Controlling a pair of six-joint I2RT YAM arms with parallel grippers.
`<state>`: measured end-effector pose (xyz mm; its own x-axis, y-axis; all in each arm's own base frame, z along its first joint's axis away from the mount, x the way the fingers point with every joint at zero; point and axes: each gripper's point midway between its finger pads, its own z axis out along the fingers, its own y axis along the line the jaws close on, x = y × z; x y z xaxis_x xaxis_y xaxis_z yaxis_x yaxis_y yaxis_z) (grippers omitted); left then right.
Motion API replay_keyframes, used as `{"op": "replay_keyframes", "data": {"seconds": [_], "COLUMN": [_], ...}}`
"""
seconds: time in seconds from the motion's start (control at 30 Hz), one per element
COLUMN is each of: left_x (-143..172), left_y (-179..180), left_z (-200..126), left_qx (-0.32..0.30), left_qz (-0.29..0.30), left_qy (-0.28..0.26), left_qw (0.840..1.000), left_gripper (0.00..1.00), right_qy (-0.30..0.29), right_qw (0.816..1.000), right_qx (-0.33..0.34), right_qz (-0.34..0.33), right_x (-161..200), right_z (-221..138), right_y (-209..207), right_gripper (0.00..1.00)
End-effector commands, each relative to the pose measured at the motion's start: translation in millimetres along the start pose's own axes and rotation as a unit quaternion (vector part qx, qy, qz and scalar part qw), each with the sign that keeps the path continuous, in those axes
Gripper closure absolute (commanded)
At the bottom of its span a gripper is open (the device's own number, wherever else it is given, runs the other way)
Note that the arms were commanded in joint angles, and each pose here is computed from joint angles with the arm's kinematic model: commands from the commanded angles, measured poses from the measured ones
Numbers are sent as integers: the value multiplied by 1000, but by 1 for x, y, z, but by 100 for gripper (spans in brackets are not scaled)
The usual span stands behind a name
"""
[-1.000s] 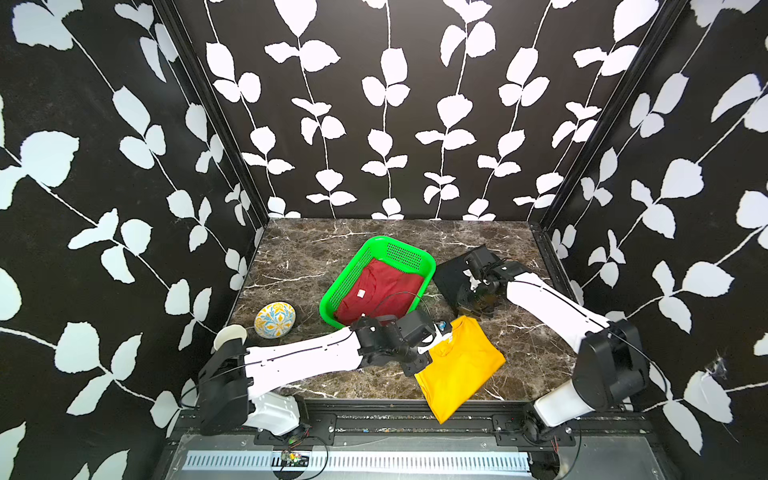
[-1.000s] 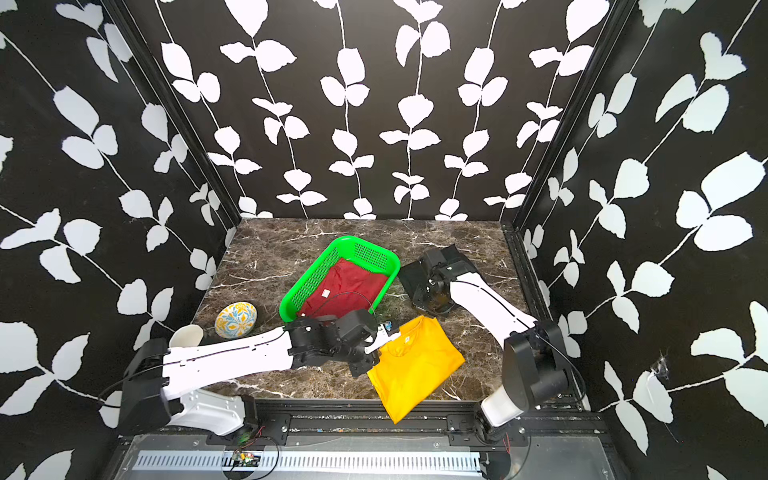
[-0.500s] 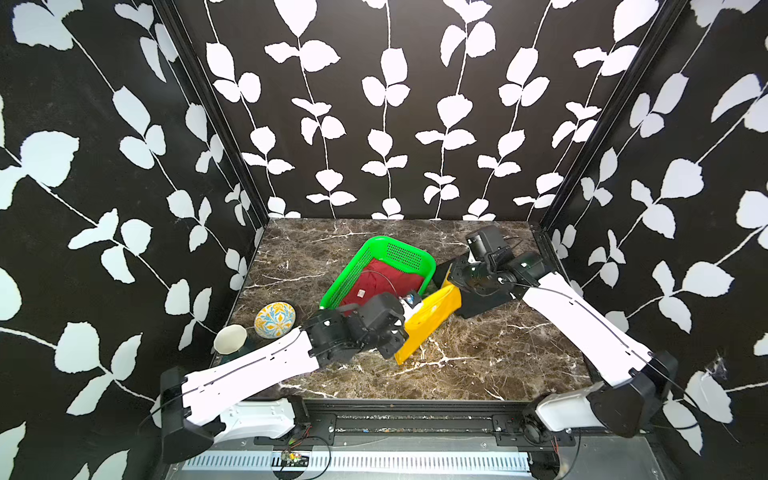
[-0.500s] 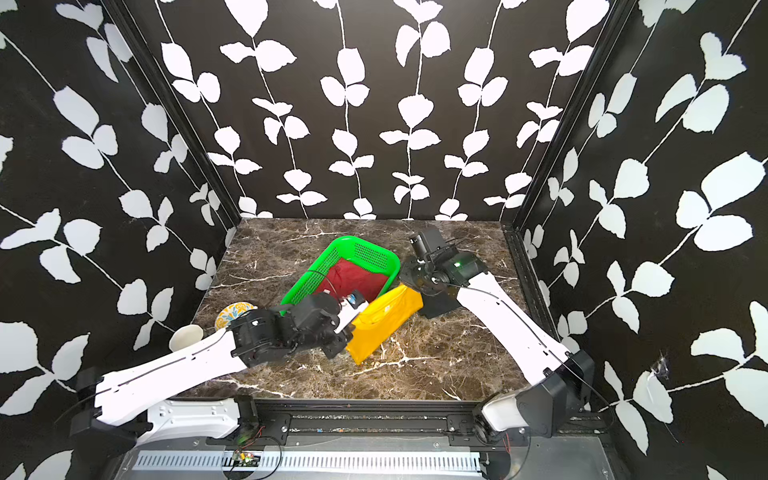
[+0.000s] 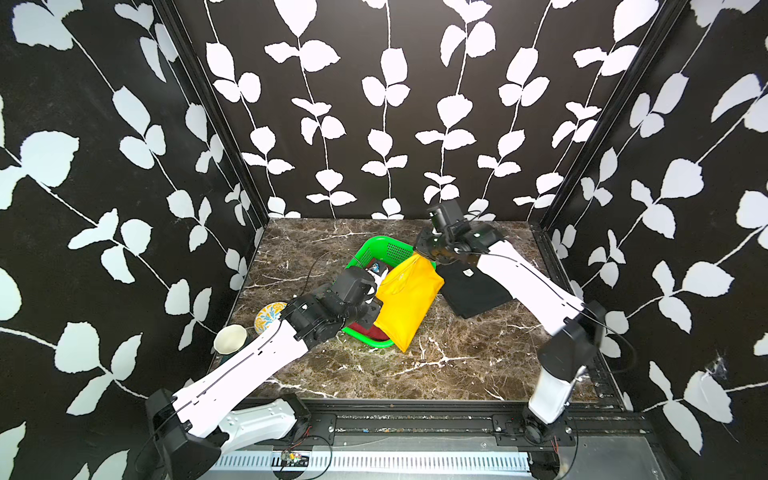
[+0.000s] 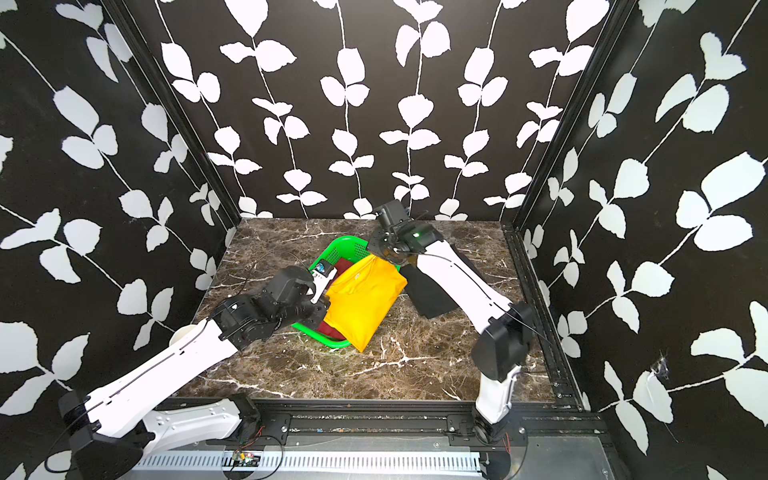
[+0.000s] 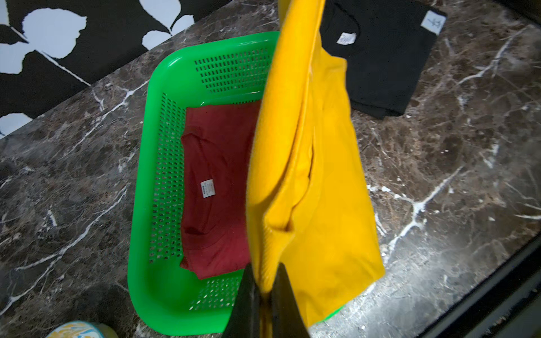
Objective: Put the folded t-shirts into the basket
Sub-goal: Place the T-shirt in the bin.
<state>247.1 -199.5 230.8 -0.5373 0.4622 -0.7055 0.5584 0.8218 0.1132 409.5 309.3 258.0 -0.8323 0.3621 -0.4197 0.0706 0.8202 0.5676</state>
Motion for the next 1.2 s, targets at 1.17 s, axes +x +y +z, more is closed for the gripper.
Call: {"op": "replay_keyframes", "data": {"seconds": [1.17], "left_x": [107], "left_y": [67], "left_z": [101], "left_qx": [-137], "left_qz": [-36], "left_qy": [170], "left_qw": [975], "left_gripper": [100], "right_qy": [14], "right_qw": [999], "right_qx": [18], "right_qz": [-34], "right_x": [-5], "right_z": [149], "right_y": [8], "right_gripper": [99]}}
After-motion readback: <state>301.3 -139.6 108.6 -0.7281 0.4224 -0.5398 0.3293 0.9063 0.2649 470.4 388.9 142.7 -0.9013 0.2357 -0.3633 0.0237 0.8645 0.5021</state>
